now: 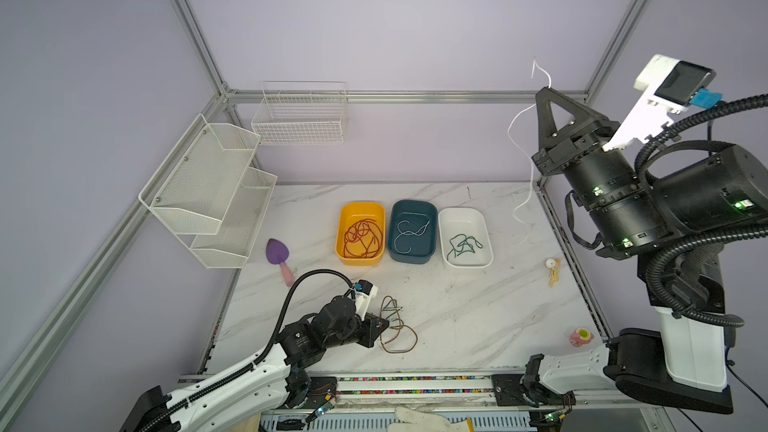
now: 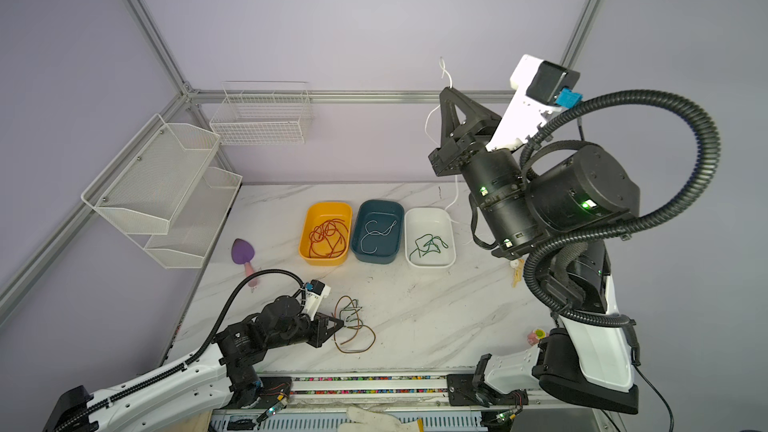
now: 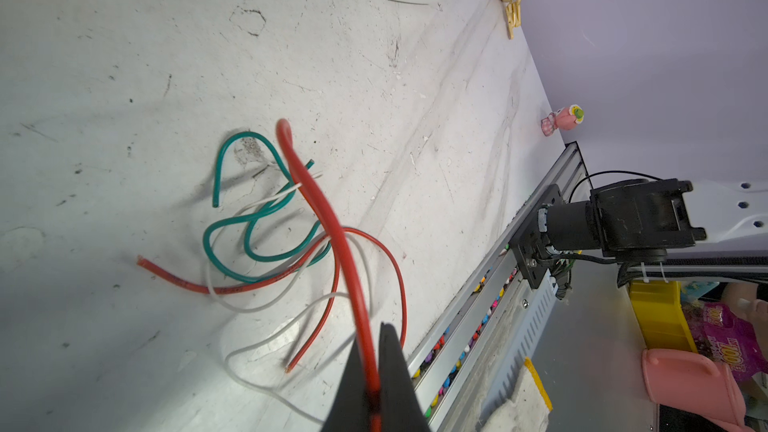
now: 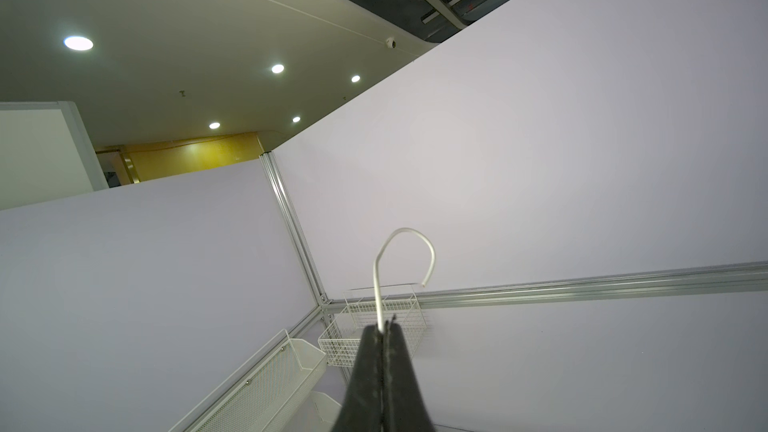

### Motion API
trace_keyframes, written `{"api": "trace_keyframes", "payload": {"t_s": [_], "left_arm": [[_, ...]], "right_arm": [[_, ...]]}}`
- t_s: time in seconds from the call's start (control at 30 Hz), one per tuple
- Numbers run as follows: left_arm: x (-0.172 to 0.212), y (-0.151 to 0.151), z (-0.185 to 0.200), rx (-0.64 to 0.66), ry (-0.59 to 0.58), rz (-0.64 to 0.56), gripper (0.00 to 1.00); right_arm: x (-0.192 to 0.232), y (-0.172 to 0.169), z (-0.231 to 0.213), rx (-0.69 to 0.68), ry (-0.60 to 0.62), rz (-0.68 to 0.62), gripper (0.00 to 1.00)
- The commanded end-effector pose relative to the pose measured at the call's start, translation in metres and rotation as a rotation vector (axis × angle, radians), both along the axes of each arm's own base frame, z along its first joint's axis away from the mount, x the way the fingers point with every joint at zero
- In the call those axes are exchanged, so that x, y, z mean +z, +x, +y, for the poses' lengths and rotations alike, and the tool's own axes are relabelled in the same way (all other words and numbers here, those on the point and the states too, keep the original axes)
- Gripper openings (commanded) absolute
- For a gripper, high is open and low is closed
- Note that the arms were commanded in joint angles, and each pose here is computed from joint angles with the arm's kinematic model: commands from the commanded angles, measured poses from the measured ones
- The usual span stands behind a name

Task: Untangle the cables
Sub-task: 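Pull the white wire up and away from the tangle with the right gripper, then carry the white wire over the dark teal tub with the right gripper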

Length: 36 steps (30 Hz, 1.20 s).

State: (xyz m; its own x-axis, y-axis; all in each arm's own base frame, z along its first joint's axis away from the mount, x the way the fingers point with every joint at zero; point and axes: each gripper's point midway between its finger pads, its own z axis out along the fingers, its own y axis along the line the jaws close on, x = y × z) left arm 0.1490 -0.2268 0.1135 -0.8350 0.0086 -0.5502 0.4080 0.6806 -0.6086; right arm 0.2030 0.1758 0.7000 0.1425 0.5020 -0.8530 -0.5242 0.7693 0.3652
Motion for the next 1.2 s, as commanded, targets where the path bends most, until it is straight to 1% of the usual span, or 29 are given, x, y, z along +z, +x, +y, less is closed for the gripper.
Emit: {"api": "trace_keyframes", "payload": {"t_s": [0.0, 0.1, 0.27, 0.33, 0.4, 0.47, 0.57, 0.6, 0.7, 0.77, 0.83, 0.97, 1.17], "left_arm": [[0.032, 0.009, -0.009, 0.0, -0.051, -0.061, 0.0], [0.048, 0.012, -0.011, 0.0, -0.051, -0.086, 0.0], [0.075, 0.018, -0.004, 0.015, -0.003, -0.145, 0.0], [0.086, 0.021, 0.003, 0.023, 0.033, -0.185, 0.0], [0.097, 0.025, 0.011, 0.03, 0.083, -0.236, 0.0], [0.111, 0.027, 0.018, 0.029, 0.127, -0.289, 0.0], [0.121, 0.03, 0.029, 0.02, 0.208, -0.36, 0.0], [0.121, 0.031, 0.033, 0.013, 0.238, -0.389, 0.0], [0.111, 0.038, 0.047, 0.076, 0.296, -0.412, 0.0], [0.106, 0.037, 0.047, 0.074, 0.282, -0.418, 0.0], [0.109, 0.036, 0.047, 0.074, 0.267, -0.423, 0.0], [0.109, 0.036, 0.049, 0.078, 0.274, -0.431, 0.0], [0.103, 0.036, 0.044, 0.05, 0.289, -0.407, 0.0]], "right_arm": [[-0.007, 0.003, 0.014, 0.013, -0.053, -0.007, 0.0], [-0.017, 0.008, 0.028, 0.027, -0.086, 0.004, 0.0], [-0.039, 0.019, 0.05, 0.035, -0.142, 0.035, 0.0], [-0.046, 0.022, 0.057, 0.039, -0.158, 0.046, 0.0], [-0.06, 0.033, 0.075, 0.047, -0.195, 0.066, 0.0], [-0.069, 0.041, 0.084, 0.059, -0.213, 0.078, 0.0], [-0.079, 0.059, 0.091, 0.089, -0.217, 0.099, 0.0], [-0.083, 0.068, 0.09, 0.096, -0.215, 0.109, 0.0], [-0.093, 0.091, 0.088, 0.116, -0.214, 0.131, 0.0], [-0.1, 0.102, 0.092, 0.13, -0.231, 0.142, 0.0], [-0.108, 0.111, 0.097, 0.144, -0.249, 0.151, 0.0], [-0.122, 0.132, 0.103, 0.169, -0.269, 0.176, 0.0], [-0.132, 0.154, 0.1, 0.177, -0.275, 0.196, 0.0]]}}
